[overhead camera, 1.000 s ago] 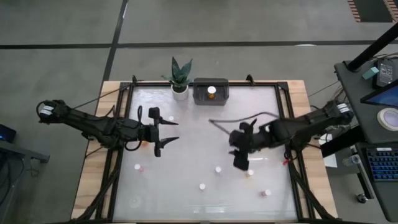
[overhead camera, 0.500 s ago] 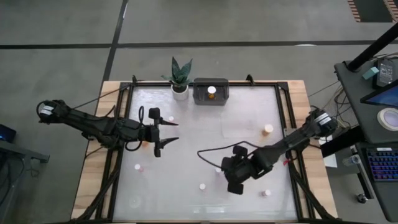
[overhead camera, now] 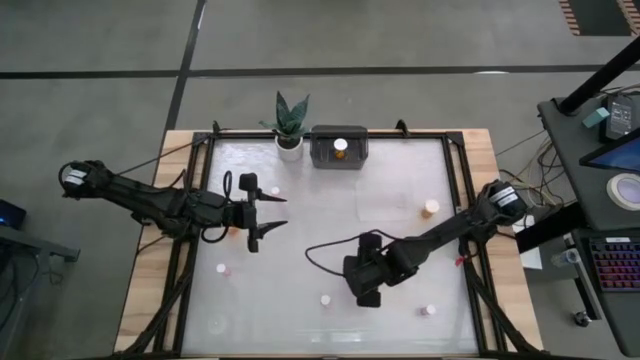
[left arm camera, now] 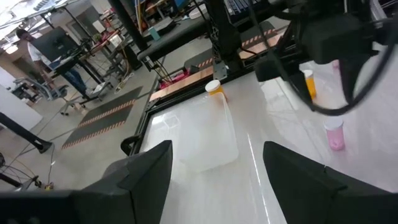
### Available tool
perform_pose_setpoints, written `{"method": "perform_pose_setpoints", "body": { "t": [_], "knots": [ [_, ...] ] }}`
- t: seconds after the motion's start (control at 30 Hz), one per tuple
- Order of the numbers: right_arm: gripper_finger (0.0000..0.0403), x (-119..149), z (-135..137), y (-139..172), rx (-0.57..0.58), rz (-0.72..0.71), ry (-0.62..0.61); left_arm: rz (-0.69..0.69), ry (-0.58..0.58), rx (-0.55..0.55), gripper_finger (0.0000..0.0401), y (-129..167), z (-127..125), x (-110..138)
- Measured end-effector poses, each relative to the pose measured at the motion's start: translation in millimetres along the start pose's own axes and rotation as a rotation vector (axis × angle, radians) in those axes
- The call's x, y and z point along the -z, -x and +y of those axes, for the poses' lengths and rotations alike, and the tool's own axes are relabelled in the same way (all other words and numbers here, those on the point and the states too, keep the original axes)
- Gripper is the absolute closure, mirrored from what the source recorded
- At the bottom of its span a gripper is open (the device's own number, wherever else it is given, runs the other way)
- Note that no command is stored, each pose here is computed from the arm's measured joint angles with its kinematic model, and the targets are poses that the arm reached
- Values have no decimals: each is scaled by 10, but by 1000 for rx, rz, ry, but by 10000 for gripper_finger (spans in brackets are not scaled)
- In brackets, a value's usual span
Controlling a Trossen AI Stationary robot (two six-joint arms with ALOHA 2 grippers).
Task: Pick and place medicine bottles into bin by pill shape (circle, oval)
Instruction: Put the small pink pill bottle into the white bin
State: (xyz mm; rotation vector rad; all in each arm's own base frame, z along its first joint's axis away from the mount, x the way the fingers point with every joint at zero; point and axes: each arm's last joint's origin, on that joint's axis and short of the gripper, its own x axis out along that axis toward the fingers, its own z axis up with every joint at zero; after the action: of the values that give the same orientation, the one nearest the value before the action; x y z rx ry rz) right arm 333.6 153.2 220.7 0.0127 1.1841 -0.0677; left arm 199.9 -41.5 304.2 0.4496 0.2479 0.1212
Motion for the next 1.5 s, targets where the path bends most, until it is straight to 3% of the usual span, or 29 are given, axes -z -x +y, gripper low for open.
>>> {"method": "perform_pose_setpoints", "body": {
  "t": [0.4, 0.87, 1.5],
  "knots": [
    [172, -49, -51, -274, -18, 36, 30, 2, -5, 1, 166, 0, -1, 2],
    [191, -40, -66, -325, -36, 26, 18, 1, -6, 1, 166, 0, -1, 1],
    [279, -5, -67, -393, -44, 6, 14, 1, -6, 1, 166, 0, -1, 1]
  ]
}}
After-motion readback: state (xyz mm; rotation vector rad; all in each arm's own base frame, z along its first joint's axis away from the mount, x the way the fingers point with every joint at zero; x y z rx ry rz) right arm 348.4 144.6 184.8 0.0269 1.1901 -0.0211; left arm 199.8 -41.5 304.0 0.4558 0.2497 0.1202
